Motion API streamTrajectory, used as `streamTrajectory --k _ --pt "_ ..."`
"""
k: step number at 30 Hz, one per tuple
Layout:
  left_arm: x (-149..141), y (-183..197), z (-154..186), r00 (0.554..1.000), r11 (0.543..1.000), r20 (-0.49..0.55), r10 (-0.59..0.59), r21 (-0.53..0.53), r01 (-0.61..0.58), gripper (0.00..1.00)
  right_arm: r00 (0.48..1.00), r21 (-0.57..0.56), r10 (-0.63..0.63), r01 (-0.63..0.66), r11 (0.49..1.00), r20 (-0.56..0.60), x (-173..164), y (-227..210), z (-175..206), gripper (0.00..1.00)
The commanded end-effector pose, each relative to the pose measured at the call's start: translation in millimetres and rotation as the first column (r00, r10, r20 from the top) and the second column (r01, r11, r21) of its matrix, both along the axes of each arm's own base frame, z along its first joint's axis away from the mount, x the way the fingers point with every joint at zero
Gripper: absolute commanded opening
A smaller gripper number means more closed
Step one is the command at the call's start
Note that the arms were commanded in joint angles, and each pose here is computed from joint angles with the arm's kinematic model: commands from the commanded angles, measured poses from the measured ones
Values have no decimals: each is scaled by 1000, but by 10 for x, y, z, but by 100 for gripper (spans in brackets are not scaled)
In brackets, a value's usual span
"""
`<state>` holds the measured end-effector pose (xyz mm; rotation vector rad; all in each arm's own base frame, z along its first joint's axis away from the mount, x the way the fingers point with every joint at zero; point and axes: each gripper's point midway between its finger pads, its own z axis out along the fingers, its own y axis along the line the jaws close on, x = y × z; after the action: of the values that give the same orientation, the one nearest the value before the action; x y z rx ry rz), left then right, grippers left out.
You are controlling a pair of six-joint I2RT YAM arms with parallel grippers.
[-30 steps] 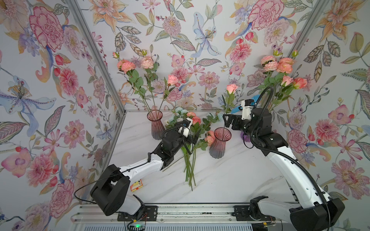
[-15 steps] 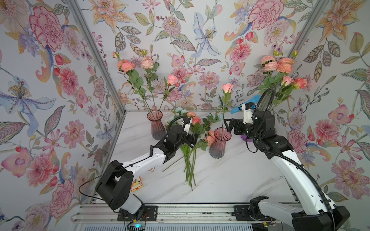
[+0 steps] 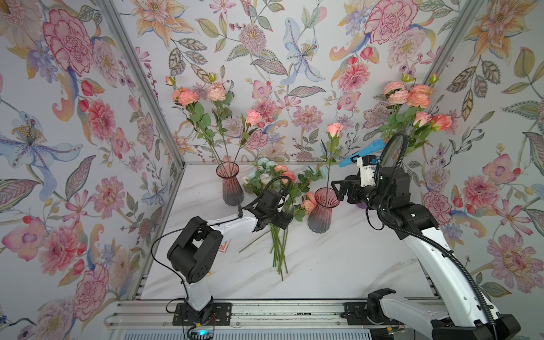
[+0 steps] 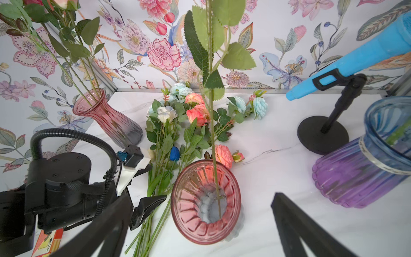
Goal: Place the pink flowers into the vase
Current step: Pick up the flower at the center of the board.
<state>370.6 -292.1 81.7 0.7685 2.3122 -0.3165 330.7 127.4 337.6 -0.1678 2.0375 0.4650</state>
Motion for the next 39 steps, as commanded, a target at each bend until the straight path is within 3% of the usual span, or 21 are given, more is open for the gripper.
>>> streamTrajectory --k 1,6,26,32,39 --pt "63 74 19 999 996 16 -31 82 30 96 1000 -9 11 -11 1000 0 -55 -34 -20 99" --pt "51 153 -148 998 983 -7 -59 176 59 85 1000 -8 -6 6 1000 6 -61 -109 -10 99" --pt "-163 3 -385 989 983 -94 -117 133 129 62 999 29 1 0 1000 -41 30 -108 -115 99" --pt "-251 -29 -474 984 980 -117 -133 135 149 60 999 32 12 -10 999 -52 21 -90 -148 99" --pt "-303 -20 -569 982 980 -136 -132 133 150 54 992 66 84 -79 995 -89 -6 50 -200 99"
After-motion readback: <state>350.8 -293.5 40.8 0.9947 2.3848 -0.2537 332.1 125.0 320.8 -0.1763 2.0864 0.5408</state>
